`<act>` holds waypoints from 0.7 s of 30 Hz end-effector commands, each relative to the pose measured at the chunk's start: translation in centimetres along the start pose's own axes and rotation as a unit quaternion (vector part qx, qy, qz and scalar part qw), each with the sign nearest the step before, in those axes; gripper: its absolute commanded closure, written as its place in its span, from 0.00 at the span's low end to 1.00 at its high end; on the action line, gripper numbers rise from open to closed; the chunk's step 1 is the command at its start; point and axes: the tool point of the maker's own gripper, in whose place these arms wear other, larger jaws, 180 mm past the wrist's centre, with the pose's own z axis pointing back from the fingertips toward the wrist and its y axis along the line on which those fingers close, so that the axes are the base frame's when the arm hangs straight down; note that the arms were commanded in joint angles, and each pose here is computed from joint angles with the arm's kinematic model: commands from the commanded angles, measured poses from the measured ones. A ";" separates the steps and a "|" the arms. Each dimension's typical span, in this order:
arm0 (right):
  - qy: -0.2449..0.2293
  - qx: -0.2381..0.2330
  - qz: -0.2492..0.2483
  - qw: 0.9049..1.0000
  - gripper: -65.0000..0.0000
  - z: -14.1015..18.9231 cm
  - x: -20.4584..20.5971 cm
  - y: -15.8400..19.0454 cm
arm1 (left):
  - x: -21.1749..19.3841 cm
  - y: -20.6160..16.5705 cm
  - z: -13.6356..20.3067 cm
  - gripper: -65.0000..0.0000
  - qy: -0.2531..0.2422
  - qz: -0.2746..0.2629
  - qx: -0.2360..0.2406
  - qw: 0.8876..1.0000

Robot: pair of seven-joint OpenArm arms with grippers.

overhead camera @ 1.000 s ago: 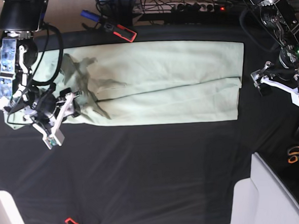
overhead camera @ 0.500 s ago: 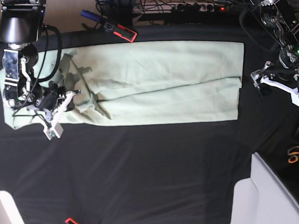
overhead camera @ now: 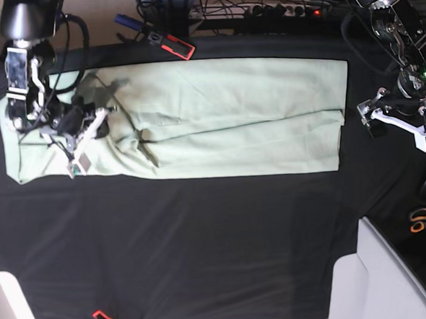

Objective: Fold the T-shirt properly

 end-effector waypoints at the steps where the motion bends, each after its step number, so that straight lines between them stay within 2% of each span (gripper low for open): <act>1: -0.028 0.008 0.018 0.999 1.00 0.6 1.7 1.0 | 1.7 0.1 0.2 0.04 -0.026 -0.005 0.000 1.000; 5: -0.023 0.013 0.057 0.998 1.00 1.8 2.1 3.2 | 2.1 -0.2 -0.1 0.04 -0.028 0.000 -0.004 1.000; 9: -0.027 0.019 0.061 0.998 1.00 2.5 2.3 4.8 | 1.5 -0.1 -0.4 0.04 -0.019 0.004 -0.004 1.000; 16: -0.058 0.007 0.077 0.995 1.00 3.4 5.1 4.5 | 1.5 0.1 -0.4 0.04 -0.019 0.005 -0.003 1.000; 21: -0.038 -0.004 0.048 0.998 1.00 2.0 4.9 2.9 | 1.5 0.1 -0.4 0.04 -0.019 0.005 -0.003 1.000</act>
